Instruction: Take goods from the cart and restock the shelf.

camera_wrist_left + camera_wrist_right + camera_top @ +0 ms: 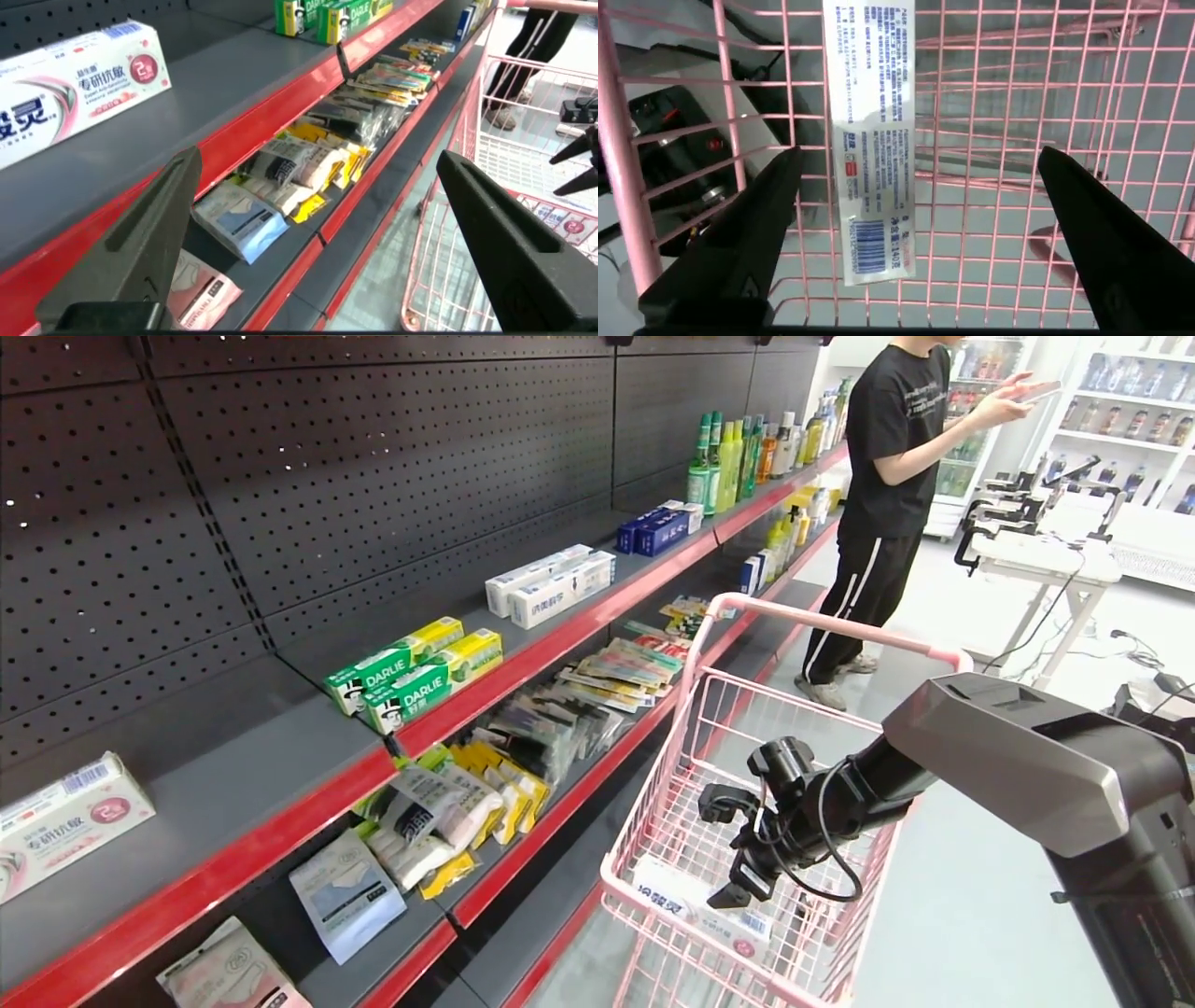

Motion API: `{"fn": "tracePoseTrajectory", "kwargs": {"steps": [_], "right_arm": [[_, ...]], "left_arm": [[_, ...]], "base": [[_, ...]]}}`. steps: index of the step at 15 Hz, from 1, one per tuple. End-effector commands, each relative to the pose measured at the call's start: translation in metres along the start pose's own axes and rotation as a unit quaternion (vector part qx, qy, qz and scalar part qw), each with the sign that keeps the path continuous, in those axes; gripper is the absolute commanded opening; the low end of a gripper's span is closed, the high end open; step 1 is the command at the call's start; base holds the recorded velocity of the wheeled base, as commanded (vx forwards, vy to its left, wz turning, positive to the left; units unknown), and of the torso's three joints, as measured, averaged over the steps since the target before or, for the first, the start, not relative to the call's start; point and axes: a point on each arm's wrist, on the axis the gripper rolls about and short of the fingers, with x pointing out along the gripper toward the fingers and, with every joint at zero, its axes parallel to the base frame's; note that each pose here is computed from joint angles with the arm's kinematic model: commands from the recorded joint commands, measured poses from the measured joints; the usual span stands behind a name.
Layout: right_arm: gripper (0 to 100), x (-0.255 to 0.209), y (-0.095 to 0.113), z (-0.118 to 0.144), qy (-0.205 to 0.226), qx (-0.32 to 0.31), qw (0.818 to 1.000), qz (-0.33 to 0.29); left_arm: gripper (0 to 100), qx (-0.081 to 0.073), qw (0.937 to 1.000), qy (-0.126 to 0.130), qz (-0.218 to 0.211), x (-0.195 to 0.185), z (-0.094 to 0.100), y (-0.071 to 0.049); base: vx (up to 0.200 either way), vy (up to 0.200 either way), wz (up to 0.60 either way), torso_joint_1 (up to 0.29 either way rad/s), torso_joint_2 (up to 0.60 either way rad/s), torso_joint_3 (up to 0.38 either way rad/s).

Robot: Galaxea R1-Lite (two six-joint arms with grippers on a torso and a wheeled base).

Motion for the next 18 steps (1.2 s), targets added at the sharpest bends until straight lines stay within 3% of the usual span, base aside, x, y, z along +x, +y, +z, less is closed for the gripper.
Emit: {"fn": "tracePoseTrajectory", "kwargs": {"steps": [1, 18], "right_arm": [[100, -0.001, 0.0002, 0.0029, -0.003, -0.003, 1.0, -0.002], [100, -0.0007, 0.0022, -0.0014, -0.01, 0.004, 1.0, 0.02]], "left_arm": [[100, 0.0, 1.0, 0.0, 0.0, 0.0, -0.0001, 0.0], [100, 0.006, 1.0, -0.001, 0.003, 0.0, 0.0, 0.0001]], "base": [[0.0, 0.0, 0.0, -0.11, 0.3, 0.159], [0.0, 0.0, 0.0, -0.073, 0.19, 0.11]]}}
